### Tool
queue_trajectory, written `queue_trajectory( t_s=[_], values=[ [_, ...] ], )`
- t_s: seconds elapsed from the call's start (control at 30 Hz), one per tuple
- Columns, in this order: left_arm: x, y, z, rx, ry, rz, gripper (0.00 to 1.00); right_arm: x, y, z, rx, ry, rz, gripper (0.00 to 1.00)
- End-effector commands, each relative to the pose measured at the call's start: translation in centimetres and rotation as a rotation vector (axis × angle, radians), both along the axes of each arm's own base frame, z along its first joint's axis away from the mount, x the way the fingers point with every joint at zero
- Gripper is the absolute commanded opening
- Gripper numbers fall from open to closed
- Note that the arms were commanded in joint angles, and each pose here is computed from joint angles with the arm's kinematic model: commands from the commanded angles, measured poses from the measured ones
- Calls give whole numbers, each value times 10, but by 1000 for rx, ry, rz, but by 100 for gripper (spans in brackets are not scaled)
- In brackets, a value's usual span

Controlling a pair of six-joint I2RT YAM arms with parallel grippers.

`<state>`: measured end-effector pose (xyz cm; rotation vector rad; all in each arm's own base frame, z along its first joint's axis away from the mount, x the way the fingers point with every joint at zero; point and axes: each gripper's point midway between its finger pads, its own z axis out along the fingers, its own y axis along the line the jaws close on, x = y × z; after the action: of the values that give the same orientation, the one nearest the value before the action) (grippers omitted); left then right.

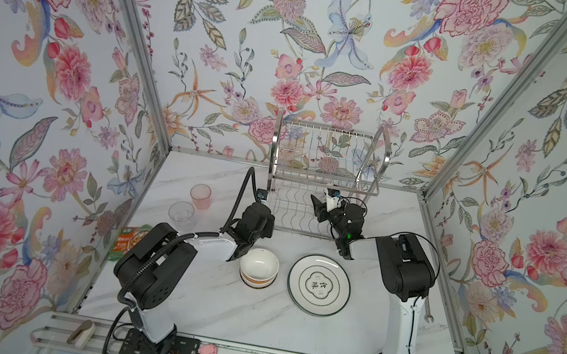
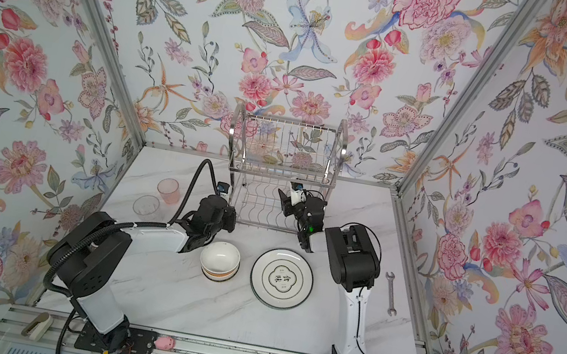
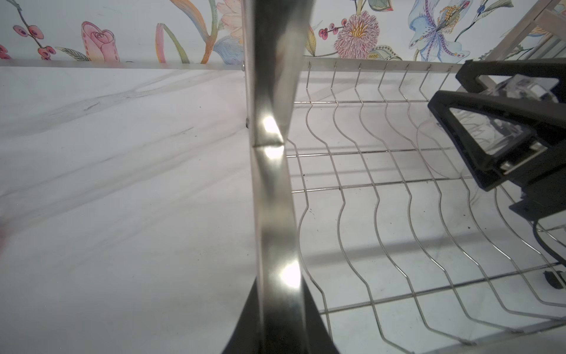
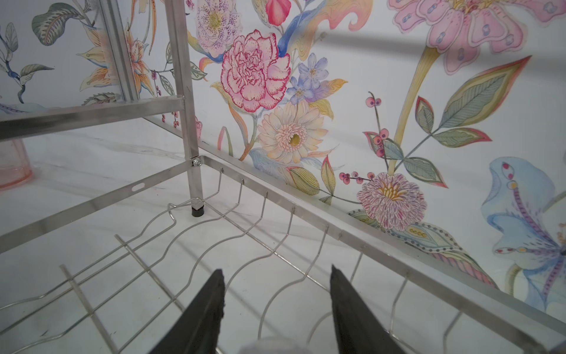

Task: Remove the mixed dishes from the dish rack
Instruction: 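Close the right gripper on the small clear glass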

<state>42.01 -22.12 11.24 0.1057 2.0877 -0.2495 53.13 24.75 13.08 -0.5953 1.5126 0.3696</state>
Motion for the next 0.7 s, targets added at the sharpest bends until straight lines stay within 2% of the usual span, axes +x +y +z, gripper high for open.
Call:
queue_trajectory(
  t_s=[0.0, 0.27, 0.67],
  values=[
    [19, -11, 40, -61, -106, -13, 11, -8, -2, 35, 17, -106, 23, 38],
    [22, -11, 47, -54, -117, -13, 12, -22, -2, 44, 23, -143, 58, 35],
    [22, -10, 51, -49, -125, -9, 13, -48, -3, 59, 28, -197, 107, 19]
  ],
)
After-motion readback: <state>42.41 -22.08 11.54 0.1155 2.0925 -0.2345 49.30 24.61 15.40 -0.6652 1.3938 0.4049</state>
